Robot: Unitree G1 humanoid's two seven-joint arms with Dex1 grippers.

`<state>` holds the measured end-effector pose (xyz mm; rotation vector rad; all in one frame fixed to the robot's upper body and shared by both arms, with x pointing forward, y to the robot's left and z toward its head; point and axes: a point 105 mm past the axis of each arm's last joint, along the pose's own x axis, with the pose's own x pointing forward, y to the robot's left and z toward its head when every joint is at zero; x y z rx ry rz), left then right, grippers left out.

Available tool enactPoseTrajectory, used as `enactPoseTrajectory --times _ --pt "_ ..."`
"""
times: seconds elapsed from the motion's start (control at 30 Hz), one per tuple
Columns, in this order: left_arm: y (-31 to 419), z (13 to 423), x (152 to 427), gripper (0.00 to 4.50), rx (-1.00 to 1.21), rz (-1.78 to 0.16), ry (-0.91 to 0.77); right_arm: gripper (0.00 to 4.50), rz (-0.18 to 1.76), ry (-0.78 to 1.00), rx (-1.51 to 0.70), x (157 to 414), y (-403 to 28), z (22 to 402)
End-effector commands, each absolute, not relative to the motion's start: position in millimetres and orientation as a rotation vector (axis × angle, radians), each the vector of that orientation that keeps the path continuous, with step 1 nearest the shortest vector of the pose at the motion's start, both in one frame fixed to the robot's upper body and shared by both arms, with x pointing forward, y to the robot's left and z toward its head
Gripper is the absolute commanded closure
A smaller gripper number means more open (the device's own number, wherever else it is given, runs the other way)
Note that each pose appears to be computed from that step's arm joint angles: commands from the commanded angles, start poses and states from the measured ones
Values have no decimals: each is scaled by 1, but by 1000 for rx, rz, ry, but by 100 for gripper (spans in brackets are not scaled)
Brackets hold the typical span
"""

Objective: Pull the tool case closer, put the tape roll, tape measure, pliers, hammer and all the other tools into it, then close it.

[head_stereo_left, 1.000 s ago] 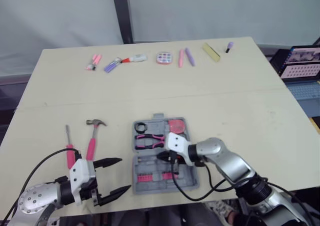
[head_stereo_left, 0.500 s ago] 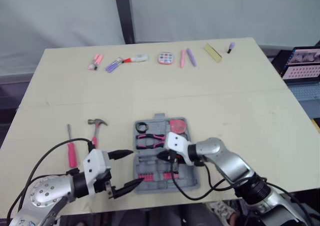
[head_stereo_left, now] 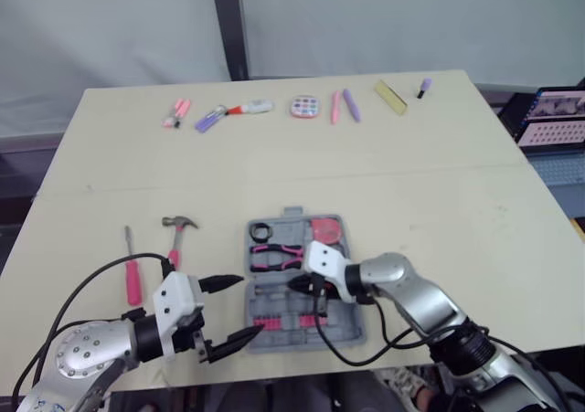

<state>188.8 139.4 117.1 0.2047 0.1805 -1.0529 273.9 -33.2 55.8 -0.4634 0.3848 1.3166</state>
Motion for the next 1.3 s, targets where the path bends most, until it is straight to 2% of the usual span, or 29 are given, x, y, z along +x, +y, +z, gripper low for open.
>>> enactPoseTrajectory --times 0.03,0.53,0.9,1.07,1.3 --pt "125 132 183 0 218 -1089 135 447 1274 531 -454 269 -49 22" --pt "159 131 183 0 214 -1073 160 447 1261 618 -421 259 -60 -3" --pt "156 120 187 0 215 -1076 156 447 1252 707 -396 250 -68 -25" --pt "187 107 186 0 211 -1061 172 447 1248 743 -388 246 -73 -34" --pt "199 89 185 0 207 -1067 173 447 1247 749 -385 244 -74 -36"
